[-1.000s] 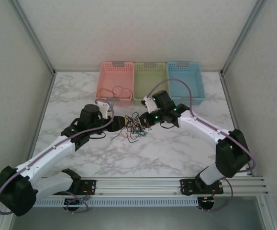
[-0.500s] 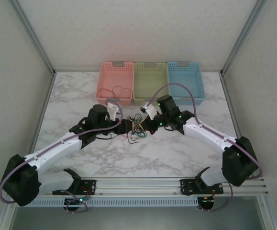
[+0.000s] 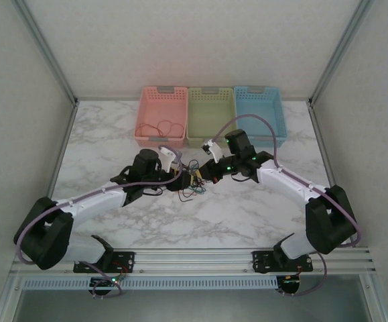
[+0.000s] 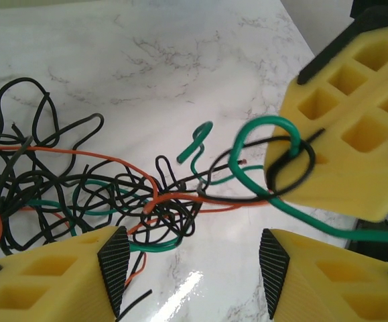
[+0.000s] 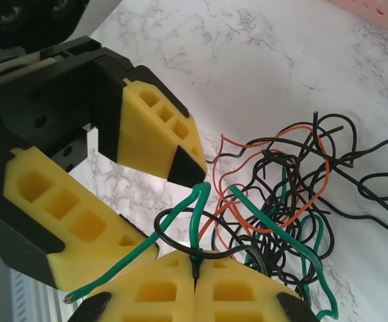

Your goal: Untangle the cables

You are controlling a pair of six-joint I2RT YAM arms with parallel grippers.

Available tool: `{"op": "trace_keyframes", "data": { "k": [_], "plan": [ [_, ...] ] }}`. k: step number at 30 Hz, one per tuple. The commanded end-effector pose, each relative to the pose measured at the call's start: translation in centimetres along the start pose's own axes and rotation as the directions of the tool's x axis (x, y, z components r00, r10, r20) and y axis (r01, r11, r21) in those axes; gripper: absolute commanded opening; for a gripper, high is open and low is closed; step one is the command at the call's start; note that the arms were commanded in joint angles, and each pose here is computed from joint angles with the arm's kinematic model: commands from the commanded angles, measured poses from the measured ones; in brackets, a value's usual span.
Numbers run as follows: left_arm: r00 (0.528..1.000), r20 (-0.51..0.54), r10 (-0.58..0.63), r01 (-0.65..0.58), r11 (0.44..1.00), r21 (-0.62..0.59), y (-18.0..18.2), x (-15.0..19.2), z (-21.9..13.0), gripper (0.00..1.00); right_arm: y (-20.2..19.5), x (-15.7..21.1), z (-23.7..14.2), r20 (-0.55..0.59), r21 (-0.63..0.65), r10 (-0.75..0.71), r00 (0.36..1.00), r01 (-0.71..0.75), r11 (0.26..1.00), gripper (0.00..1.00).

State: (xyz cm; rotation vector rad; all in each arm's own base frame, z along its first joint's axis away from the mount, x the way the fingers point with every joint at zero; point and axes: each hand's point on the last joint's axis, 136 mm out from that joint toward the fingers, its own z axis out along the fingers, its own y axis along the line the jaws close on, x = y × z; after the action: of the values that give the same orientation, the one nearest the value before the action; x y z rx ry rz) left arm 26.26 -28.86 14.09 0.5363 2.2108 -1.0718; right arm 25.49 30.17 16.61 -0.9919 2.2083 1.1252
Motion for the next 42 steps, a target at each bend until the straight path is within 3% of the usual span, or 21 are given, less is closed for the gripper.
{"op": "trace_keyframes", "data": {
  "k": [1, 6, 9, 16, 26, 39, 42],
  "plan": [
    [0.995, 0.054, 0.079, -0.083, 0.994, 0.068, -1.7, -2.0, 0.5, 0.55, 0.9, -1.5, -0.3, 0.031, -0.052, -0.004, 1.000, 0.005, 0.999, 0.00],
    [0.994, 0.063, 0.085, -0.091, 0.991, 0.100, -1.9, -2.2, 1.5, 0.52, 0.9, -1.6, -0.4, 0.034, -0.065, 0.009, 0.999, -0.007, 0.998, 0.00],
    [0.993, 0.064, 0.094, -0.102, 0.987, 0.127, -2.2, -2.2, 1.8, 0.37, 1.0, -1.6, -0.5, 0.034, -0.078, 0.014, 0.999, -0.012, 0.997, 0.00],
    [0.991, 0.084, 0.101, -0.112, 0.984, 0.136, -2.4, -2.4, 1.9, 0.31, 0.9, -1.1, -0.3, 0.013, -0.090, 0.028, 1.000, -0.027, 0.996, 0.00],
    [0.991, 0.096, 0.088, -0.094, 0.994, 0.064, -1.1, -2.0, 1.4, 0.00, 0.3, -0.8, -1.3, 0.007, -0.064, 0.043, 0.999, -0.043, 0.997, 0.00],
    [0.992, 0.093, 0.081, -0.079, 0.997, -0.022, 0.1, -1.5, 0.5, 0.00, -0.1, 0.1, -2.6, -0.024, -0.013, 0.085, 0.996, -0.085, 0.996, 0.02],
    [0.992, 0.093, 0.082, -0.080, 0.996, -0.027, 0.1, -1.5, 0.1, 0.00, -0.7, 0.9, -2.7, -0.074, 0.033, 0.126, 0.989, -0.124, 0.992, 0.00]
  ]
}}
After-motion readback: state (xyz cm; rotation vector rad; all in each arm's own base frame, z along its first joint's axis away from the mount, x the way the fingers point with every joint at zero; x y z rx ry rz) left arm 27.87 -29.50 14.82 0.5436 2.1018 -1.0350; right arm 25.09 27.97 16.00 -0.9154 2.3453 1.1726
